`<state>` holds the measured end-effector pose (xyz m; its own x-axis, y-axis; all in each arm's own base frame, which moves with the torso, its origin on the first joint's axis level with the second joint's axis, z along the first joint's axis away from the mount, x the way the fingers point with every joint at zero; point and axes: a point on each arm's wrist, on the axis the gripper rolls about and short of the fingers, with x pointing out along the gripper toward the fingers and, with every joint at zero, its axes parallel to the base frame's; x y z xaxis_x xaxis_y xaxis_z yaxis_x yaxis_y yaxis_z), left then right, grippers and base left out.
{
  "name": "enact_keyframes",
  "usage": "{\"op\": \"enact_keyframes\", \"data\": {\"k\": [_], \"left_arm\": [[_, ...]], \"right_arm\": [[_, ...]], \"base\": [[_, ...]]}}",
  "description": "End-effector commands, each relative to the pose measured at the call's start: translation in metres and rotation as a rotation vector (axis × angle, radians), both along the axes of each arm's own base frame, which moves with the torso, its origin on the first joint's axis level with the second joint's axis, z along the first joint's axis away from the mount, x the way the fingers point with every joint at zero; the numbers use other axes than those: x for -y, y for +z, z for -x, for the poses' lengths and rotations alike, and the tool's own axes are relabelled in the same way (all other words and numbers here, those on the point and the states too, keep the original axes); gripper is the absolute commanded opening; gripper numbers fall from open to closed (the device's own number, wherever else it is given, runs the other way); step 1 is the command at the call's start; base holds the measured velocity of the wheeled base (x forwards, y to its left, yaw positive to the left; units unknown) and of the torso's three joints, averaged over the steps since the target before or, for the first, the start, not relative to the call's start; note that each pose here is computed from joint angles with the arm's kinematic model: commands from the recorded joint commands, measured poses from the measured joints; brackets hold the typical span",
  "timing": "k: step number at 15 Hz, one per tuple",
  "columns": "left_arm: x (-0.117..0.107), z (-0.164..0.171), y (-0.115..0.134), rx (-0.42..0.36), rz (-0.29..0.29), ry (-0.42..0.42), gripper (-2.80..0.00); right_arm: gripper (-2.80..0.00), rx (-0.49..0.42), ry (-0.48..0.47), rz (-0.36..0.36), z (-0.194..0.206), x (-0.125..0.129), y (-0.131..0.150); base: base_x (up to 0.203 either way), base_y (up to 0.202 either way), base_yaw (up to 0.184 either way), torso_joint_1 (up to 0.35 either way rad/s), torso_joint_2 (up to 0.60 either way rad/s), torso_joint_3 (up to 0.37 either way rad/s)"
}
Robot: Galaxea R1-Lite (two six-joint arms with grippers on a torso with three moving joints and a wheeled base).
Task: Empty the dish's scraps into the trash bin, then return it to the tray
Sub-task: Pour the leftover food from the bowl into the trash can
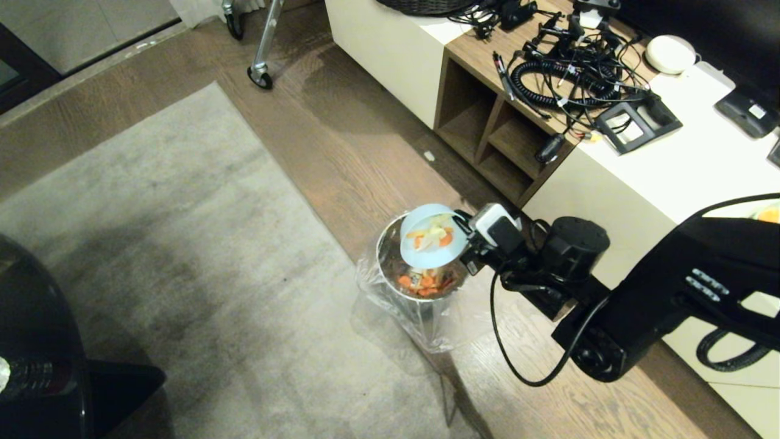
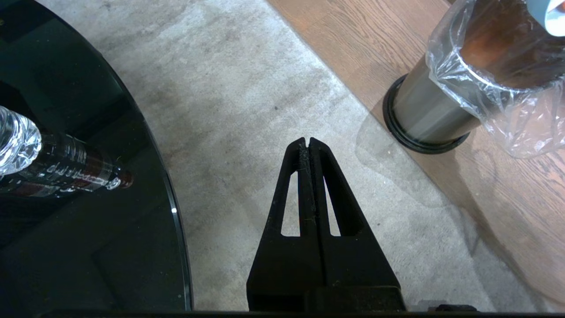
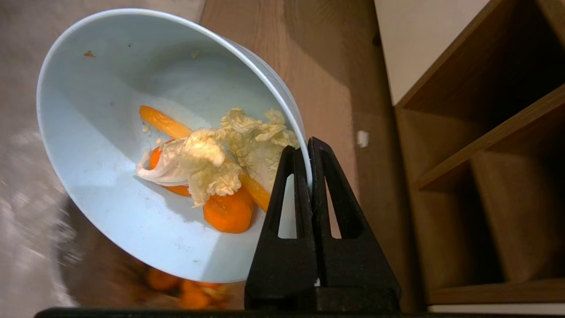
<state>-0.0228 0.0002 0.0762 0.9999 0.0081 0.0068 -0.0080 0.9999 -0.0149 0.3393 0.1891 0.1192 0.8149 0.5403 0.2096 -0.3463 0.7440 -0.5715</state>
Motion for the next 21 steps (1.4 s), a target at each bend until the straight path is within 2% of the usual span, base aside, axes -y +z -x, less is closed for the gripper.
{"op": "enact_keyframes", "data": {"k": [1, 3, 5, 9, 11, 15, 21], "left_arm": [[0.0, 0.0, 0.0, 0.001, 0.0, 0.0, -2.8], [0.0, 0.0, 0.0, 0.001, 0.0, 0.001, -2.8], [0.0, 0.0, 0.0, 0.001, 0.0, 0.0, -2.8], [0.0, 0.0, 0.0, 0.001, 0.0, 0.001, -2.8], [0.0, 0.0, 0.0, 0.001, 0.0, 0.0, -2.8], [0.0, 0.0, 0.0, 0.001, 0.0, 0.001, -2.8], [0.0, 0.0, 0.0, 0.001, 0.0, 0.001, -2.8]], "right_arm": [[-2.8, 0.098, -0.027, 0.054, -0.01, 0.012, 0.004], [-2.8, 0.177, -0.039, 0.116, -0.021, 0.018, 0.007], [-2.8, 0.228, -0.052, 0.121, -0.03, 0.017, 0.014], [-2.8, 0.386, -0.09, 0.15, -0.043, 0.009, 0.037], [-2.8, 0.407, -0.095, 0.169, -0.044, 0.007, 0.038], [-2.8, 0.471, -0.032, 0.205, -0.045, 0.005, 0.043], [-2.8, 0.584, 0.035, 0.225, -0.051, 0.001, 0.057]], "base": [[0.0, 0.0, 0.0, 0.0, 0.0, 0.0], [0.0, 0.0, 0.0, 0.0, 0.0, 0.0], [0.0, 0.0, 0.0, 0.0, 0.0, 0.0], [0.0, 0.0, 0.0, 0.0, 0.0, 0.0], [0.0, 0.0, 0.0, 0.0, 0.0, 0.0], [0.0, 0.0, 0.0, 0.0, 0.0, 0.0], [0.0, 0.0, 0.0, 0.0, 0.0, 0.0]]}}
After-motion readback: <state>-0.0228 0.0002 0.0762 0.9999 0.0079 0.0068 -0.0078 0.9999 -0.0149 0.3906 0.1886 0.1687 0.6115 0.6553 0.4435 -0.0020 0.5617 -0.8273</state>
